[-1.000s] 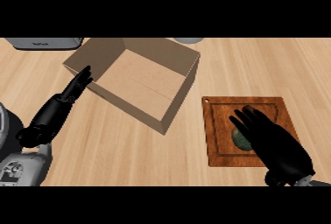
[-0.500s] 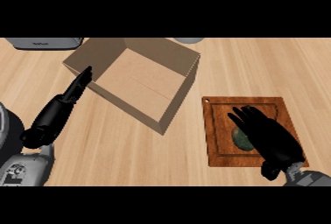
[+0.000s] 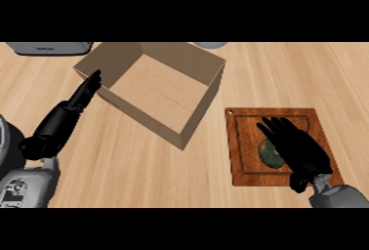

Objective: Pick the squash from the cutting board and place it in the cardboard box

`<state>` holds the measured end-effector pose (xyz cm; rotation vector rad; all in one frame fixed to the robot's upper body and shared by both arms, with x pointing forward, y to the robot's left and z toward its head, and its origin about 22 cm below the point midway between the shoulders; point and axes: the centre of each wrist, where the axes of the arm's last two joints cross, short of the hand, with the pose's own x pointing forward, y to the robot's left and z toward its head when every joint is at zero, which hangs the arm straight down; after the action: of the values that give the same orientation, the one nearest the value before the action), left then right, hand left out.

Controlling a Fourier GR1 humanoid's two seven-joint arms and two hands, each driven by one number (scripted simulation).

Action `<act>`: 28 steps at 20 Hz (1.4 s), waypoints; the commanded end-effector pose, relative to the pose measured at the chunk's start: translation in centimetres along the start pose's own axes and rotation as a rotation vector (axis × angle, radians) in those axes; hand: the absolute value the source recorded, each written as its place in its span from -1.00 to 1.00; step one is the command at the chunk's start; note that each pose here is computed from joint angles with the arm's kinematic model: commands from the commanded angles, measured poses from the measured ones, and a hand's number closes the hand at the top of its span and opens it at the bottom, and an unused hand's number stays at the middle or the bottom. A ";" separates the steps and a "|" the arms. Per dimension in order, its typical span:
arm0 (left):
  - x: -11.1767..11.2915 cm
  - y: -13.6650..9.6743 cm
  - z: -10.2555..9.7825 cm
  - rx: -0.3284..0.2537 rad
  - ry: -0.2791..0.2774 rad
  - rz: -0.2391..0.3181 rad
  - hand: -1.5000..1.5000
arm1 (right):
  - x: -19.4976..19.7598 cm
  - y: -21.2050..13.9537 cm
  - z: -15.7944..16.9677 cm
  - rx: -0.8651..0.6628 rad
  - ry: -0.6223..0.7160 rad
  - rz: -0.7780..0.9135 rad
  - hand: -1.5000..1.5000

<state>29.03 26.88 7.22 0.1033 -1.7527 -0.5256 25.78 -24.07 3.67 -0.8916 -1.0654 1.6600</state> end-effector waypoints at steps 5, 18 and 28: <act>-0.8 0.6 -0.6 -0.005 0.005 0.000 0.00 | -0.5 2.2 -0.8 0.027 -0.061 0.022 1.00; 0.4 -1.3 -1.8 -0.028 -0.018 -0.012 0.00 | 12.4 -1.8 -4.8 -0.206 -0.305 0.012 1.00; 2.0 -3.4 -3.8 -0.172 -0.118 0.019 0.00 | 19.6 -8.0 -5.9 -0.350 -0.396 -0.092 1.00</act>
<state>31.02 23.09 7.74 -0.0298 -1.8013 -0.6399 27.88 -5.38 4.88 -0.7119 -1.5919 1.6806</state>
